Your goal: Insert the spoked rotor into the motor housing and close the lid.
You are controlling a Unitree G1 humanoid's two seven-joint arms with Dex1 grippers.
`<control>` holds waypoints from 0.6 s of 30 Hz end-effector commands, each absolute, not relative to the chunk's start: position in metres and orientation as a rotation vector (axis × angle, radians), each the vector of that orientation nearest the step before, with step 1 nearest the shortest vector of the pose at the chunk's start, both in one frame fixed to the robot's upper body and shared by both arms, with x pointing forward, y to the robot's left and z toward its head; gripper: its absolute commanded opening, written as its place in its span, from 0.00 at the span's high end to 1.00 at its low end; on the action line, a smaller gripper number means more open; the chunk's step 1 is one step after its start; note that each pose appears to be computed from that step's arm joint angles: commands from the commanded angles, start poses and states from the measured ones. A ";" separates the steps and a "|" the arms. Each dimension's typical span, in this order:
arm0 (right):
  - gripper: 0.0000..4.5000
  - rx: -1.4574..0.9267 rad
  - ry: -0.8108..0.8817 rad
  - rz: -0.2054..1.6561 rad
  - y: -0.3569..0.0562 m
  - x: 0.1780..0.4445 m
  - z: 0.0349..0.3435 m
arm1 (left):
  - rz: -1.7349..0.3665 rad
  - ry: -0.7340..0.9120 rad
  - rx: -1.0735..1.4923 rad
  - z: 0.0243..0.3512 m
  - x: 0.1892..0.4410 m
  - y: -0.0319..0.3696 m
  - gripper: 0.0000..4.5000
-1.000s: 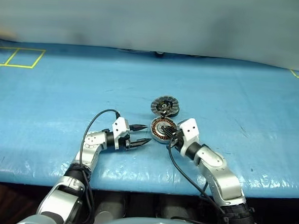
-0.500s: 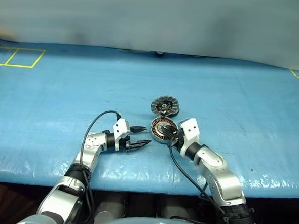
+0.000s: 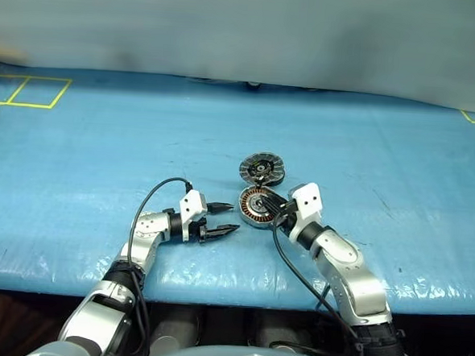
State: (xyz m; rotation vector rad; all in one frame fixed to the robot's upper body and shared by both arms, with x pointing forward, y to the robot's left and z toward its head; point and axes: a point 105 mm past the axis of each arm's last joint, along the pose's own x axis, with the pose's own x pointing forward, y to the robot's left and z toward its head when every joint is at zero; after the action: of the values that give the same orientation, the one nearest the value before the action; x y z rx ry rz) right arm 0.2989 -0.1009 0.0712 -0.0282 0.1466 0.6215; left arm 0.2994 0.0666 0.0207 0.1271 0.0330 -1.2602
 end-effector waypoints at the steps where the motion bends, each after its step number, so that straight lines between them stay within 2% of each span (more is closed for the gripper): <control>1: 0.99 -0.014 0.085 0.684 -0.088 0.295 0.086 | -1.255 0.003 0.137 0.025 0.301 0.066 0.40; 18: 0.99 -0.050 0.170 0.641 -0.097 0.300 0.065 | -1.247 -0.020 0.129 0.029 0.303 0.066 0.40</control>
State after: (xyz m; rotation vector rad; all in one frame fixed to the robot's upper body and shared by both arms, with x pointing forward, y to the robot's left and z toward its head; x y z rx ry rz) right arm 0.2964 -0.0947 0.0593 -0.0435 0.1917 0.6553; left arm 0.2990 0.0640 0.0210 0.1201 0.0234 -1.2611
